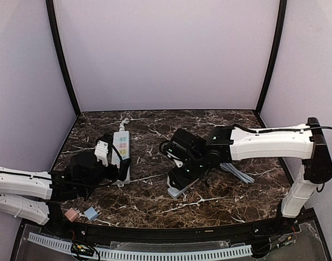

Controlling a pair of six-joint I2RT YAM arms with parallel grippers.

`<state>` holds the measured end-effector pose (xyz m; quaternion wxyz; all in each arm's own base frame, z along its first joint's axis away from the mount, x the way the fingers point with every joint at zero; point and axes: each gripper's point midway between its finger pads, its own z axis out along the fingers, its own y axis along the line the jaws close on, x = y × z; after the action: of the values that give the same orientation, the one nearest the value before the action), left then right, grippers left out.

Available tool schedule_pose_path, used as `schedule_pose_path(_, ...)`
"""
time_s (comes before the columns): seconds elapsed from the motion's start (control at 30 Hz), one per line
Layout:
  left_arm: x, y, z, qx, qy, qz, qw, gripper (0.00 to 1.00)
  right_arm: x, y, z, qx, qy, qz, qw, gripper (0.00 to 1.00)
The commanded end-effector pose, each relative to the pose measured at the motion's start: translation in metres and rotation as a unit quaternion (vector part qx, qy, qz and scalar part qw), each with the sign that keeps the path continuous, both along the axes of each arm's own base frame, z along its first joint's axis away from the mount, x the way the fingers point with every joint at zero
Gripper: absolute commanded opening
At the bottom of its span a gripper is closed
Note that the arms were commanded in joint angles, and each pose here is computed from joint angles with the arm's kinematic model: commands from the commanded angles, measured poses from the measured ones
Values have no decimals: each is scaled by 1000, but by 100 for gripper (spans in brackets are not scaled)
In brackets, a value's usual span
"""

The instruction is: Insert the plug

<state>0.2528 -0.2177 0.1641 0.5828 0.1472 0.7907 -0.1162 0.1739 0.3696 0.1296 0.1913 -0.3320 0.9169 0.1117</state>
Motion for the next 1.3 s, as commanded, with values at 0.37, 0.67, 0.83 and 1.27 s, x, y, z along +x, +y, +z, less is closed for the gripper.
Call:
schedule_pose_path(0.37,-3,11,-8,18,4,7,1000,99,6,15,-11,-3,-5,-3,1000,0)
schedule_pose_path(0.67,-4,12,-8,17,3,6,1000,99,13,14,-17,-5,-12,-13,1000,0)
schedule_pose_path(0.83,-4,12,-7,16,3,7,1000,99,15,13,-21,-8,-10,-16,1000,0)
schedule_pose_path(1.27,-4,14,-6,15,0,8,1000,99,19,5,-32,-29,-8,-48,998,0)
